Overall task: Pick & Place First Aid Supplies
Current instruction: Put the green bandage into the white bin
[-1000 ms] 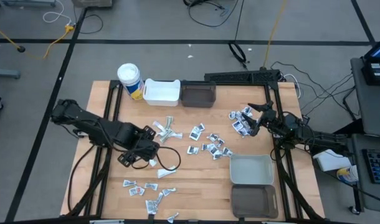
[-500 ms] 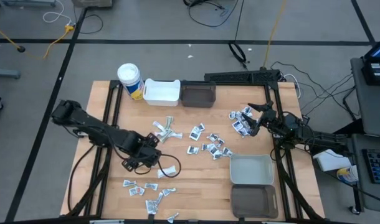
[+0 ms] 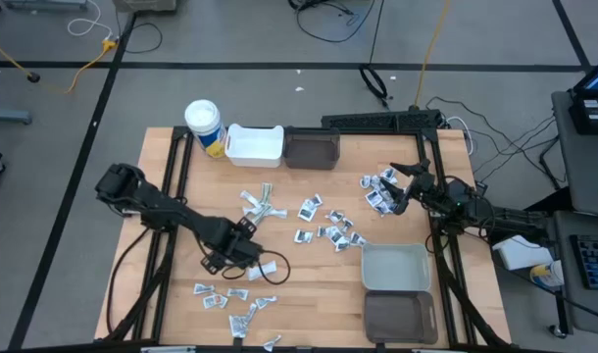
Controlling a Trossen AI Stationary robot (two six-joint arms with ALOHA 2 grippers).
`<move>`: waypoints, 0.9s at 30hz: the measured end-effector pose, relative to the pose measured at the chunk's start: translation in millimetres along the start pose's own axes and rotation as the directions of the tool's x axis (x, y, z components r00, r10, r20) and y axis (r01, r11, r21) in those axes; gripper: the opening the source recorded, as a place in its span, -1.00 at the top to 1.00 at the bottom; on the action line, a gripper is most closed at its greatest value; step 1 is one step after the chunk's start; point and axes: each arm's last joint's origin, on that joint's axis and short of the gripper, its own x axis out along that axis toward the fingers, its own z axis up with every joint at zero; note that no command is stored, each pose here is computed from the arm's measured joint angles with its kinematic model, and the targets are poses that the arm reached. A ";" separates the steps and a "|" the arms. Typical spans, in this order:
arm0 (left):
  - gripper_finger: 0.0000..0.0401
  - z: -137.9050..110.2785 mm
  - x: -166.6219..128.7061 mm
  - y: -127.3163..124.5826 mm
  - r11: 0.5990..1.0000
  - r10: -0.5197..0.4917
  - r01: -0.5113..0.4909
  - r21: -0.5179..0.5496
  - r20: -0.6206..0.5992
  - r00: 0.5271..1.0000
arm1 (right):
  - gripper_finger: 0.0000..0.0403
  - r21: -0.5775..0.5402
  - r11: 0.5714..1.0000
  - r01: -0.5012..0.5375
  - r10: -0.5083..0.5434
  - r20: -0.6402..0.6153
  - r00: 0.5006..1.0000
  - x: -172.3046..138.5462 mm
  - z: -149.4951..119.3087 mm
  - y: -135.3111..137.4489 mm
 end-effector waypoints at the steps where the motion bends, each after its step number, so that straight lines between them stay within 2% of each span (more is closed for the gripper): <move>1: -0.82 -0.5 3.2 -0.4 1.000 0.001 -0.001 0.001 0.003 1.000 | -0.38 0.000 1.000 0.000 0.000 0.000 1.000 0.0 0.0 0.0; 8: -0.82 -4.6 21.7 -3.0 1.000 -0.006 0.006 0.007 0.040 0.999 | -0.38 0.000 1.000 0.000 0.000 0.000 1.000 0.0 0.0 0.0; 14: -0.82 -5.5 25.4 -3.5 1.000 -0.003 0.002 0.018 0.048 0.999 | -0.38 0.000 1.000 0.000 0.000 0.000 1.000 0.0 -0.1 0.0; 18: -0.81 -4.8 25.3 -5.0 0.998 -0.056 0.053 0.045 0.069 0.996 | -0.38 0.000 1.000 0.001 -0.001 0.000 1.000 0.0 0.0 0.0; 22: -0.65 -4.0 25.2 -5.7 0.995 -0.080 0.075 0.059 0.083 0.993 | -0.38 0.000 1.000 0.000 0.000 -0.001 1.000 0.0 0.0 0.0; 27: -0.29 -4.0 25.2 -5.4 0.995 -0.079 0.073 0.072 0.084 0.993 | -0.38 0.000 1.000 0.000 0.000 0.000 1.000 0.0 0.0 0.0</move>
